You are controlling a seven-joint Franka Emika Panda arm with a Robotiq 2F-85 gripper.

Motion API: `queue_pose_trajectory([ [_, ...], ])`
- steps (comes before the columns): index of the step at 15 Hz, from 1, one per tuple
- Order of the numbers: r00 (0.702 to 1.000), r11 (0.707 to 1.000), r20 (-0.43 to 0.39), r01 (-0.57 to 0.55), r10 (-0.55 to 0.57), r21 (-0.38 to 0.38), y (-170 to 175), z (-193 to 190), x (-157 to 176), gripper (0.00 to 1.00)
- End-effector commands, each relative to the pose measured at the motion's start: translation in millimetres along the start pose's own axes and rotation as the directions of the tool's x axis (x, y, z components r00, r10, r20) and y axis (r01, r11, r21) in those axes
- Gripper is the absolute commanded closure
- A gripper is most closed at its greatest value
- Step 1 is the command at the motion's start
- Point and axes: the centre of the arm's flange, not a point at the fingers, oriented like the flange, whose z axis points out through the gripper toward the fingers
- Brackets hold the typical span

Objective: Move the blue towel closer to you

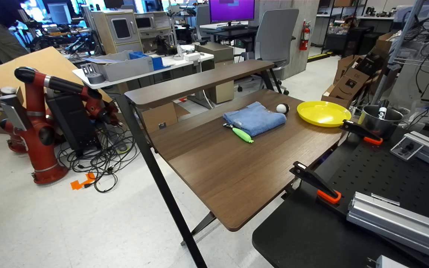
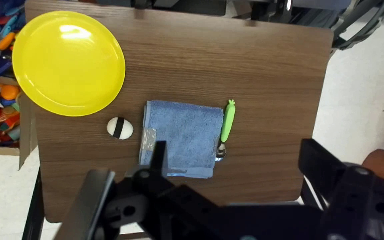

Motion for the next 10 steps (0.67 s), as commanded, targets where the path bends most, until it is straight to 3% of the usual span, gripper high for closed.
queue_pose_trajectory([
  [1,0.999,0.999,-0.019,-0.037,0.037,0.032,15,16,41,0.0],
  [10,0.986,0.99,-0.09,-0.138,0.139,0.007,2,118,131,0.0],
])
